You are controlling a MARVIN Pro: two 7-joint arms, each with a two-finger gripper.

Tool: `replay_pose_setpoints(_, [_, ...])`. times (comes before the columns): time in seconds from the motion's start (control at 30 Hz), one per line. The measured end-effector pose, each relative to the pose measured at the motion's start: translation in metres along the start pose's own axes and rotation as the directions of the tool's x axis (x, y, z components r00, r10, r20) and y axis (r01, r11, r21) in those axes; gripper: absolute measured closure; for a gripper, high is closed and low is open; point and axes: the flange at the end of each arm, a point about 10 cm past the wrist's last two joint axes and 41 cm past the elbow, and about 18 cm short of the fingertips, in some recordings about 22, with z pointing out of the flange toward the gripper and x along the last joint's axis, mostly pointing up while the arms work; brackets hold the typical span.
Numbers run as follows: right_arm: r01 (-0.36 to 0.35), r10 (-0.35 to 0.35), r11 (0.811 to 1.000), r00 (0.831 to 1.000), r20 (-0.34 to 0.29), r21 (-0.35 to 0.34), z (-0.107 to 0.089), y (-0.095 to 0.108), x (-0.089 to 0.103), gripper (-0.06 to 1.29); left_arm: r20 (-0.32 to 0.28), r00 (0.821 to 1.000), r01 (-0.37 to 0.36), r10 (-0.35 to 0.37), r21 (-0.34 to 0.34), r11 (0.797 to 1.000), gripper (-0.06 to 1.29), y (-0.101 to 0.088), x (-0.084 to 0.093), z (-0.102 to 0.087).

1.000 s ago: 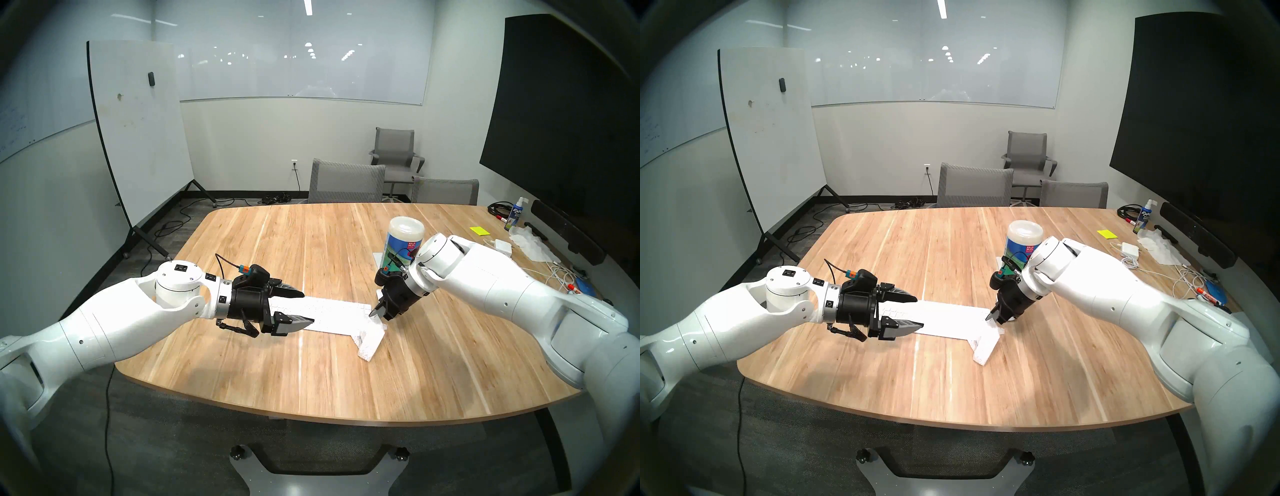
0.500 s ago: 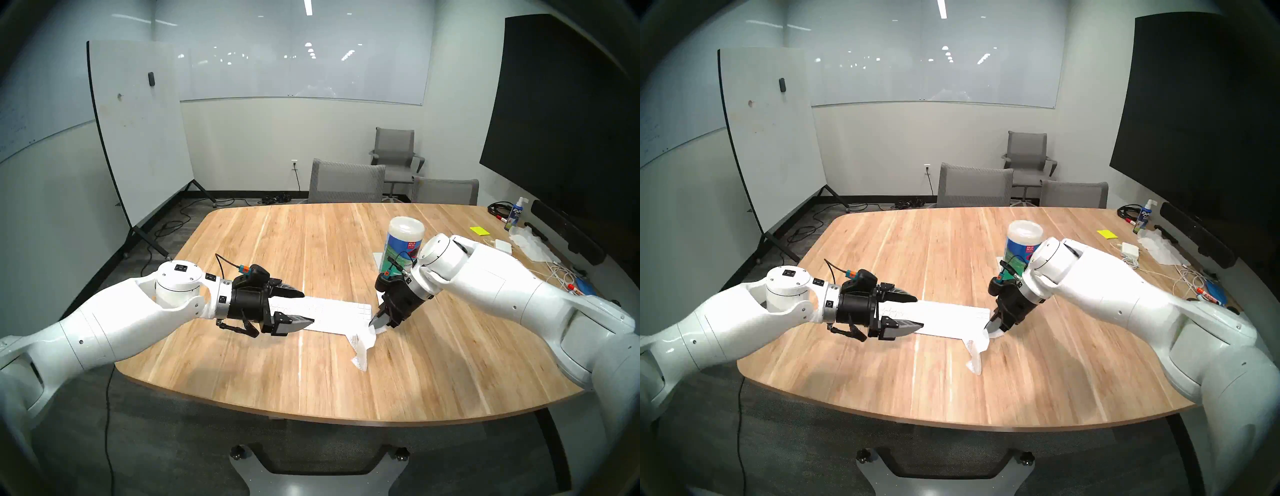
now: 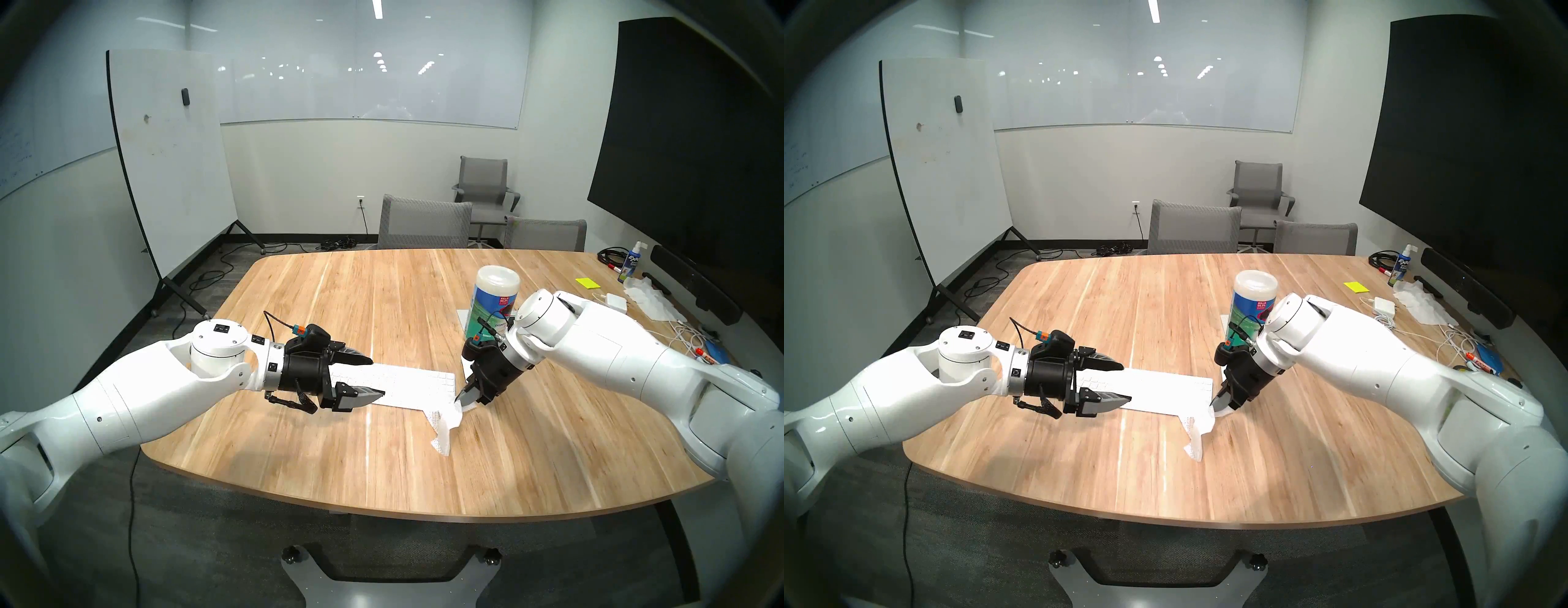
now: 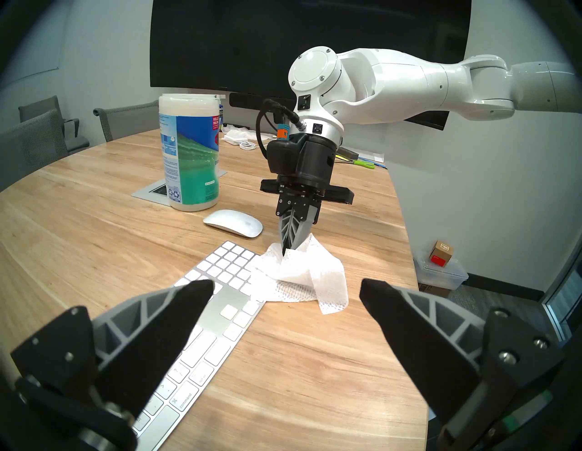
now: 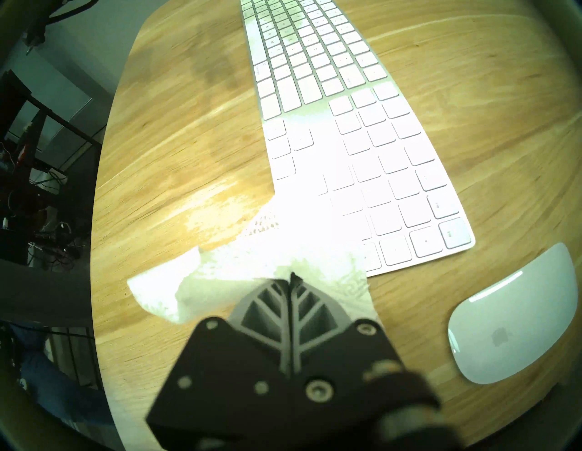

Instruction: Wipe the keyboards and mice with a disinfecting wipe, then set the wipe down

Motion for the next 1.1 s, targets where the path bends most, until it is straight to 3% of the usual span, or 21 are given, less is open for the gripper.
replay_pose_setpoints(0.3, [-0.026, 0.025, 0.999, 0.999, -0.023, -0.022, 0.012, -0.001, 0.007, 1.25, 0.0, 1.0, 0.0, 0.0, 0.0, 1.0, -0.03, 0.0, 0.0, 0.0])
replay_pose_setpoints(0.73, [-0.069, 0.061, 0.992, 0.995, -0.075, -0.108, 0.032, 0.002, 0.018, 1.25, 0.0, 1.0, 0.0, 0.0, 0.0, 1.0, -0.03, 0.0, 0.0, 0.0])
replay_pose_setpoints(1.1, [-0.112, 0.094, 0.98, 0.989, -0.116, -0.164, 0.032, 0.017, 0.023, 1.25, 0.0, 1.0, 0.0, 0.0, 0.0, 1.0, -0.03, 0.0, 0.0, 0.0])
